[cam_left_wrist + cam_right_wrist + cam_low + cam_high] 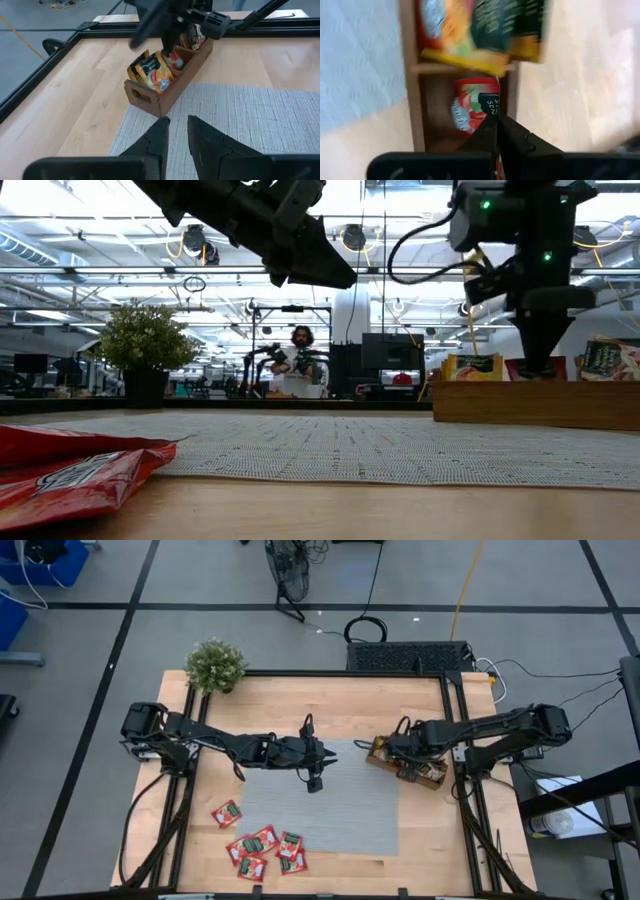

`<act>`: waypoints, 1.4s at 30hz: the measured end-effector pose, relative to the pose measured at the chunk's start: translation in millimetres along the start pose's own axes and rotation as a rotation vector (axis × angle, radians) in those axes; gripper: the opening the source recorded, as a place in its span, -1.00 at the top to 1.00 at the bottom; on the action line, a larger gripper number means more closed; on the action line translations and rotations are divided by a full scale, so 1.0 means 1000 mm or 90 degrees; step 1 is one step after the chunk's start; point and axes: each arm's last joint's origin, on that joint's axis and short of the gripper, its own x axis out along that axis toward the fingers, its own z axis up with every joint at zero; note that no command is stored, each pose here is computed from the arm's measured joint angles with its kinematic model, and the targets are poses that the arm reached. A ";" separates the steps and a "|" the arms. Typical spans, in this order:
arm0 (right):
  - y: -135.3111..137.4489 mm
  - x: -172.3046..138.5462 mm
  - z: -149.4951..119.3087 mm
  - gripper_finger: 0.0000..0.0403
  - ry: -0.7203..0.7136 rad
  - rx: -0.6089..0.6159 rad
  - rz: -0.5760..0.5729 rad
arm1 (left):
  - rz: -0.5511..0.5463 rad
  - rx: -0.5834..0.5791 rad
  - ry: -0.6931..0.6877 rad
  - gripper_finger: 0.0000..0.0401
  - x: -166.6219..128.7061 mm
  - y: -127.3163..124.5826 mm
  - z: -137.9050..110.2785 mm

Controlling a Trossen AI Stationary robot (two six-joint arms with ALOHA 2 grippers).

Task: Pick & Place Tea
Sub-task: Put the red tea bag into the middle section of the wooden organizer

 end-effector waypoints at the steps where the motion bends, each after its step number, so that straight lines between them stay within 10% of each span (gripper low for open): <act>1: 0.001 -0.002 -0.001 1.00 -0.013 0.027 -0.014 | 0.000 0.000 0.000 0.61 0.000 0.000 0.000; 42: 0.013 0.011 -0.028 0.81 -0.046 0.090 -0.153 | 0.000 -0.001 -0.001 0.61 0.000 0.000 0.000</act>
